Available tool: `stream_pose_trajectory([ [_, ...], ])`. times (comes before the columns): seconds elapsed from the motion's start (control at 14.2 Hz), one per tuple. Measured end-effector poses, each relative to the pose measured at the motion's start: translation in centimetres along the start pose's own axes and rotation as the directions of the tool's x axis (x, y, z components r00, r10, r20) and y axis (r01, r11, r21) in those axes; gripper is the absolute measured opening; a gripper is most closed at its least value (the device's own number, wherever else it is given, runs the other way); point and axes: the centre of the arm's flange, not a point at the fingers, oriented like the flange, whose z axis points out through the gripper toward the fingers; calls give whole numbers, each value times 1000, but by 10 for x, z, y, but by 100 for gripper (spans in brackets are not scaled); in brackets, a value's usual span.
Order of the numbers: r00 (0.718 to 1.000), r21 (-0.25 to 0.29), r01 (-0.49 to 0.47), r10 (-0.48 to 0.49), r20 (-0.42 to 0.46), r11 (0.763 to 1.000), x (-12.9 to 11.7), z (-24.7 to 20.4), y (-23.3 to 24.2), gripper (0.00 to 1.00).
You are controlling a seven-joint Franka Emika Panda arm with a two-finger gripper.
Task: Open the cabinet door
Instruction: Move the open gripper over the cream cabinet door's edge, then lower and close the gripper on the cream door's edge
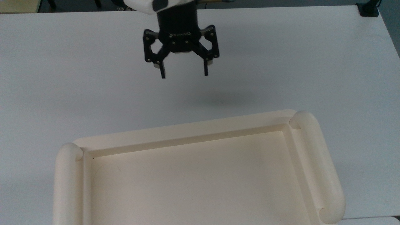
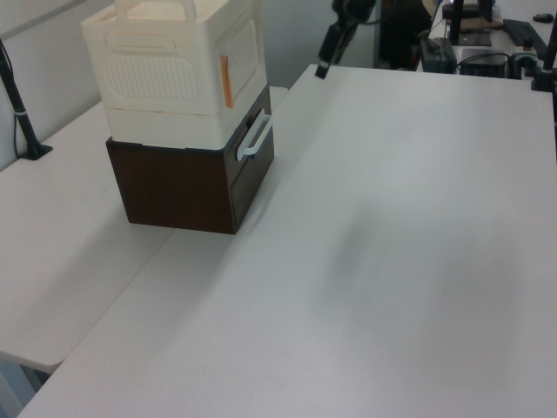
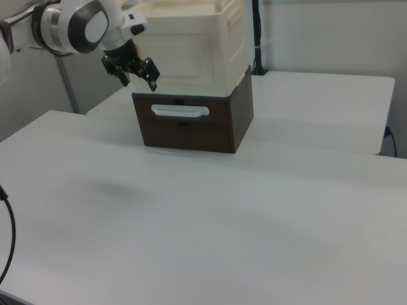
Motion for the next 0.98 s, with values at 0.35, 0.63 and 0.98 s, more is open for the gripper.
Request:
stream_pose_trajectory([
  [0.35,968,19,31,-25,-250,999,38,21,-70,100],
  [0.63,940,-2,40,-38,-340,999,46,46,-93,94],
  [0.98,904,-30,60,-67,-423,998,56,48,-106,76],
])
